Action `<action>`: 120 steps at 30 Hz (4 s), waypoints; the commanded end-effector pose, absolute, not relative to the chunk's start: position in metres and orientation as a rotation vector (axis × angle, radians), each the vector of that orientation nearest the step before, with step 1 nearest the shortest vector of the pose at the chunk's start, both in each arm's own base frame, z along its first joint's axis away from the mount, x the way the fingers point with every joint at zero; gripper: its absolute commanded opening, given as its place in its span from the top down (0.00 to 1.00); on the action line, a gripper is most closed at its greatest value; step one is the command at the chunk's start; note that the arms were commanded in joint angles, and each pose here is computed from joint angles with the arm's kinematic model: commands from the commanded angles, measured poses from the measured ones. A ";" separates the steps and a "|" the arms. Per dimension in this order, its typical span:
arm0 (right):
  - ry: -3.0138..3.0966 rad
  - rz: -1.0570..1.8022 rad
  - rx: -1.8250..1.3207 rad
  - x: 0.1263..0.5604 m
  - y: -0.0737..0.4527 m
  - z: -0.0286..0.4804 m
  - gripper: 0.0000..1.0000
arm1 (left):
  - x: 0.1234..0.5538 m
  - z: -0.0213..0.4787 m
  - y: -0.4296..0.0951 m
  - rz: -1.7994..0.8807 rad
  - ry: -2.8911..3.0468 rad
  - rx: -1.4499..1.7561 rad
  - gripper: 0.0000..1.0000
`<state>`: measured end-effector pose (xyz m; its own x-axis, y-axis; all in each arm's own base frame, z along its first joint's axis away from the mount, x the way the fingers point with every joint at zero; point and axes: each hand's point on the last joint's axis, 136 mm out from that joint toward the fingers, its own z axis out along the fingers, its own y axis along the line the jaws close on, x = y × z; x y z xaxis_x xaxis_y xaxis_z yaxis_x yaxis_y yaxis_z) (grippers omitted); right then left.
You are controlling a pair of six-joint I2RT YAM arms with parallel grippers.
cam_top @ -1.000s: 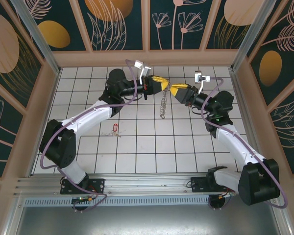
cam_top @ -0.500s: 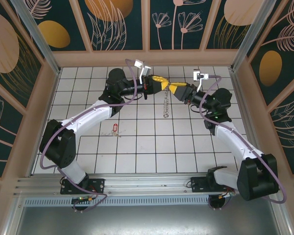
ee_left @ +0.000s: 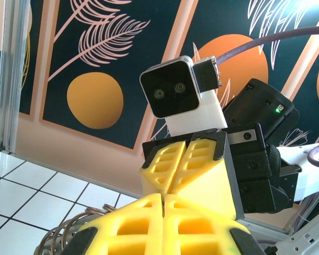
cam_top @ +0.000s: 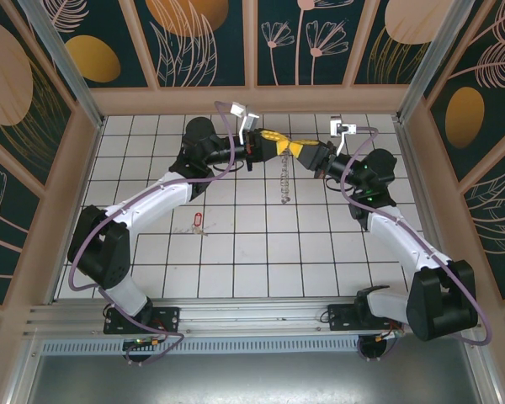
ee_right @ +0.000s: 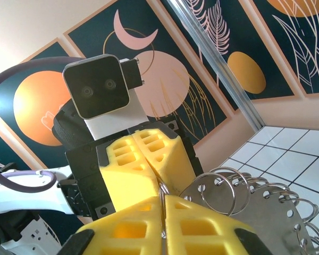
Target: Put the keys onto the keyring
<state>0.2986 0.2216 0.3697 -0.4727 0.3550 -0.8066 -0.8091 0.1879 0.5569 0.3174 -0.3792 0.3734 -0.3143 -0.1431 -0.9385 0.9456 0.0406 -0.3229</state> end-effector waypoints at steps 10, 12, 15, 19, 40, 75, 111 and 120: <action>1.425 1.434 -0.505 0.291 0.221 0.381 1.00 | 0.314 0.405 -0.374 -1.432 1.276 0.881 1.00; 1.424 1.425 -0.500 0.291 0.220 0.381 1.00 | 0.316 0.406 -0.373 -1.421 1.280 0.860 0.90; 1.422 1.414 -0.489 0.293 0.216 0.381 1.00 | 0.322 0.410 -0.368 -1.391 1.287 0.806 0.52; 1.418 1.403 -0.479 0.294 0.212 0.382 1.00 | 0.332 0.417 -0.356 -1.320 1.296 0.691 0.25; 1.228 1.384 -0.533 0.280 0.205 0.424 1.00 | 0.316 0.413 -0.353 -1.620 1.317 0.571 0.46; 1.209 1.436 -0.505 0.297 0.222 0.426 1.00 | 0.313 0.408 -0.364 -1.784 1.273 0.597 0.66; 1.356 1.286 -0.296 0.316 0.175 0.405 0.49 | 0.323 0.401 -0.366 -1.561 1.346 0.668 1.00; 1.446 1.210 -0.259 0.313 0.160 0.381 0.48 | 0.321 0.402 -0.368 -1.333 1.373 0.853 1.00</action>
